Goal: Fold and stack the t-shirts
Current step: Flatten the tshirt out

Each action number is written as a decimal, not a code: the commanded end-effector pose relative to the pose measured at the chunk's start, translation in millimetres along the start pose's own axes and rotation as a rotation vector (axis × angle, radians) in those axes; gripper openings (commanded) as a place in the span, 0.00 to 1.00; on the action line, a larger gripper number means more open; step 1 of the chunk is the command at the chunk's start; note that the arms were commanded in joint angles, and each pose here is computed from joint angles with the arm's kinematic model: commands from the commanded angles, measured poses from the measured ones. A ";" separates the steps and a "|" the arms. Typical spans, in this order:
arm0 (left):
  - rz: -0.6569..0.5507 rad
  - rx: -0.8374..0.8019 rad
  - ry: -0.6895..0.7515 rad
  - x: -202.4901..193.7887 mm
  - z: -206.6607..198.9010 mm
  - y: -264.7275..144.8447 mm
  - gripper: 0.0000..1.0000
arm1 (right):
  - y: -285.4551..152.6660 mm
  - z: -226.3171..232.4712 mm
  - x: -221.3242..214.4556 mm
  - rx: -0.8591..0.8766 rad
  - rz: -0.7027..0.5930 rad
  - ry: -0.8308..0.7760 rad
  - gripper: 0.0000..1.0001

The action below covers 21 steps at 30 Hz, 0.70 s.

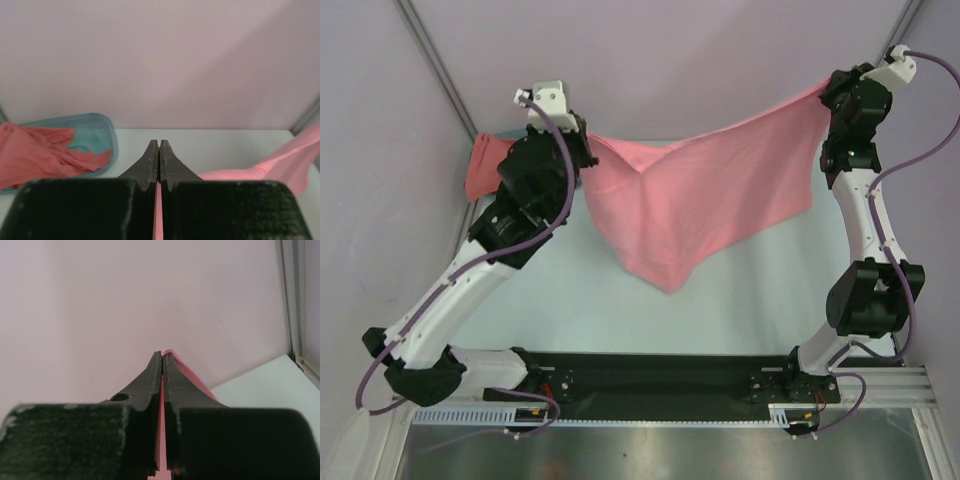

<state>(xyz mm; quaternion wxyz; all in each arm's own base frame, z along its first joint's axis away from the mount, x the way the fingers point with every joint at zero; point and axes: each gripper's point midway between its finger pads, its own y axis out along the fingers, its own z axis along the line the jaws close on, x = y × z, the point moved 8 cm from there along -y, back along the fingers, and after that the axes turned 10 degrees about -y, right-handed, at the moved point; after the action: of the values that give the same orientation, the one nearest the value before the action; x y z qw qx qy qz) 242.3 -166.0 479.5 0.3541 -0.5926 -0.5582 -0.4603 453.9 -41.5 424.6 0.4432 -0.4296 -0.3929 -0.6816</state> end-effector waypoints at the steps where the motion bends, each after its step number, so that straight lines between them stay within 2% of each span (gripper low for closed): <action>1: -0.136 0.126 0.091 44.8 9.5 14.4 0.00 | 8.7 17.1 60.2 0.048 -0.234 0.030 0.00; 3: -0.193 0.199 0.102 62.0 8.0 22.8 0.00 | 17.8 20.2 69.4 0.041 -0.266 0.034 0.00; 9: -0.309 0.246 0.149 106.5 -0.6 31.8 0.00 | 28.7 30.6 93.3 0.037 -0.367 0.052 0.00; 13: -0.375 0.317 0.239 131.3 3.3 28.7 0.00 | 40.4 40.5 95.8 0.048 -0.372 0.040 0.00; 21: -0.453 0.328 0.216 160.6 15.7 2.7 0.01 | 20.1 52.0 125.2 0.064 -0.426 0.020 0.00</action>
<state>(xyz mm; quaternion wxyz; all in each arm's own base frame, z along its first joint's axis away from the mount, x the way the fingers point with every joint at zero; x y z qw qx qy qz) 267.7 -129.8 600.2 0.4098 -0.3636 -0.6662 -0.5061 486.4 -27.1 521.6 0.3570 -0.3368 -0.4768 -0.7292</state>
